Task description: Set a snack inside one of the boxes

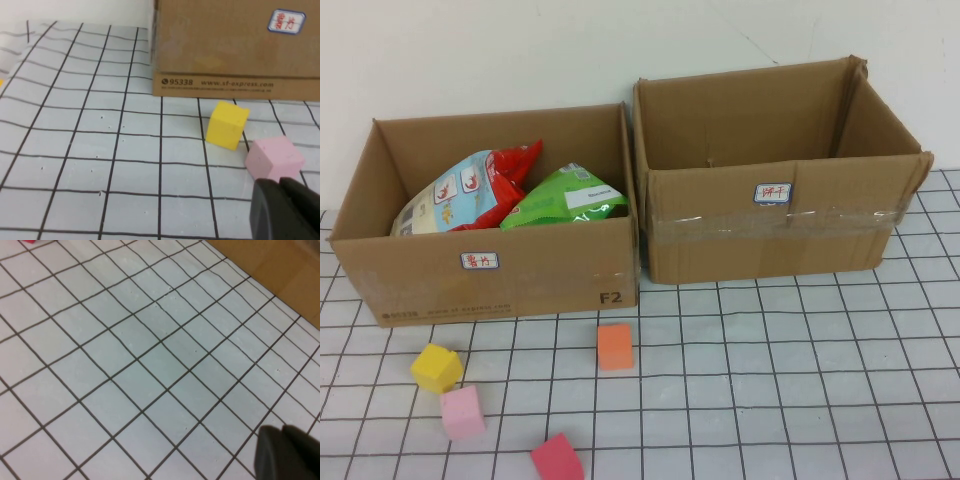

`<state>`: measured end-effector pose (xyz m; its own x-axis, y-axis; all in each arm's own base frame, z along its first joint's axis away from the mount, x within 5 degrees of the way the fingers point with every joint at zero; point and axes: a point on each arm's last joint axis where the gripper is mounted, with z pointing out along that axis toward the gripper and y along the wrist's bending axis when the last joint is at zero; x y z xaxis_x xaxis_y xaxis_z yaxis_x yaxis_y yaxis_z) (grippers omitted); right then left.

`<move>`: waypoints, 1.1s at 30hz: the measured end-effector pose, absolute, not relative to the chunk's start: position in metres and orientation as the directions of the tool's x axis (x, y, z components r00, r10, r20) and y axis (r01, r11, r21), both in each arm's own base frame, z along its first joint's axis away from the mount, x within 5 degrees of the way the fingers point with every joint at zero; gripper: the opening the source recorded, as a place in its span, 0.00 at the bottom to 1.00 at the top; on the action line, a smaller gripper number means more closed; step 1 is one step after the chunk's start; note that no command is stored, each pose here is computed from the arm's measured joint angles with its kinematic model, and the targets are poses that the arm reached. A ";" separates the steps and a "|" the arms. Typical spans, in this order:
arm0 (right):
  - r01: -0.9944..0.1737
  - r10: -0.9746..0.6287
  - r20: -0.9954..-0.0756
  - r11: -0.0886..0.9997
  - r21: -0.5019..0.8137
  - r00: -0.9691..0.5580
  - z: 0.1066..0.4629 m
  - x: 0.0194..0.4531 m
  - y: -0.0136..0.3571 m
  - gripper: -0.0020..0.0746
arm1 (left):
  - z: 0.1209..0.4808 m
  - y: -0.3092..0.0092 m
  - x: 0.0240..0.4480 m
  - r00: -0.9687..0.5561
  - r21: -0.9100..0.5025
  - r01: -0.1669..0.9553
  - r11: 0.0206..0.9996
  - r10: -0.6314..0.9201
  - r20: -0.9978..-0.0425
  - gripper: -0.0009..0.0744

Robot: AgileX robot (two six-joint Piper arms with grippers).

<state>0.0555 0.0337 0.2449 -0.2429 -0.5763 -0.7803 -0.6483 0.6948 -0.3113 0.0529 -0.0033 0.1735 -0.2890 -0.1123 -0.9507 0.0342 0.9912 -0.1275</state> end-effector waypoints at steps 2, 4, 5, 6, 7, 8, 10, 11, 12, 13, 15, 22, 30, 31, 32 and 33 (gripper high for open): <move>-0.648 -0.576 -0.780 0.695 -0.311 -0.243 0.245 0.056 0.034 0.03 | 0.173 -0.004 0.053 -0.291 -0.109 0.048 0.993 -0.090 -0.952 0.01; -0.648 -0.576 -0.780 0.695 -0.311 -0.243 0.245 0.056 0.034 0.03 | 0.174 -0.005 0.053 -0.291 -0.100 0.060 0.993 -0.078 -0.953 0.01; -0.648 -0.576 -0.780 0.695 -0.311 -0.243 0.245 0.056 0.034 0.03 | 0.174 -0.005 0.053 -0.294 -0.098 0.065 0.993 -0.075 -0.953 0.01; -0.648 -0.576 -0.780 0.695 -0.311 -0.243 0.245 0.056 0.034 0.03 | 0.173 -0.006 0.052 -0.295 -0.100 0.071 0.992 -0.075 -0.952 0.01; -0.648 -0.576 -0.780 0.695 -0.311 -0.243 0.245 0.056 0.034 0.03 | 0.173 -0.006 0.052 -0.295 -0.099 0.072 0.992 -0.074 -0.953 0.01; -0.648 -0.576 -0.780 0.695 -0.311 -0.243 0.245 0.056 0.034 0.03 | 0.173 -0.006 0.052 -0.295 -0.097 0.074 0.993 -0.071 -0.953 0.01; -0.648 -0.576 -0.780 0.695 -0.311 -0.243 0.245 0.056 0.034 0.03 | 0.174 -0.006 0.052 -0.295 -0.095 0.075 0.993 -0.069 -0.953 0.01; -0.648 -0.576 -0.780 0.695 -0.311 -0.243 0.245 0.056 0.034 0.03 | 0.174 -0.006 0.052 -0.295 -0.097 0.075 0.992 -0.071 -0.953 0.01; -0.648 -0.576 -0.780 0.695 -0.311 -0.243 0.245 0.056 0.034 0.03 | 0.174 -0.006 0.052 -0.295 -0.094 0.076 0.993 -0.068 -0.953 0.01; -0.648 -0.576 -0.780 0.695 -0.311 -0.243 0.245 0.056 0.034 0.03 | 0.174 -0.006 0.052 -0.295 -0.095 0.076 0.993 -0.068 -0.953 0.01; -0.648 -0.576 -0.780 0.695 -0.311 -0.243 0.245 0.056 0.034 0.03 | 0.173 -0.006 0.052 -0.297 -0.095 0.076 0.993 -0.068 -0.953 0.01; -0.648 -0.576 -0.780 0.695 -0.311 -0.243 0.245 0.056 0.034 0.03 | 0.173 -0.006 0.052 -0.296 -0.091 0.077 0.993 -0.065 -0.953 0.01; -0.648 -0.576 -0.780 0.695 -0.311 -0.243 0.245 0.056 0.034 0.03 | 0.173 -0.006 0.052 -0.296 -0.091 0.077 0.993 -0.065 -0.953 0.01; -0.648 -0.576 -0.780 0.695 -0.311 -0.243 0.245 0.056 0.034 0.03 | 0.173 -0.006 0.052 -0.296 -0.091 0.077 0.993 -0.065 -0.953 0.01; -0.648 -0.576 -0.780 0.695 -0.311 -0.243 0.245 0.056 0.034 0.03 | 0.173 -0.006 0.052 -0.296 -0.091 0.077 0.993 -0.065 -0.953 0.01; -0.645 -0.574 -0.783 0.697 -0.313 -0.240 0.245 0.055 0.033 0.03 | 0.173 -0.006 0.052 -0.296 -0.091 0.077 0.993 -0.065 -0.953 0.01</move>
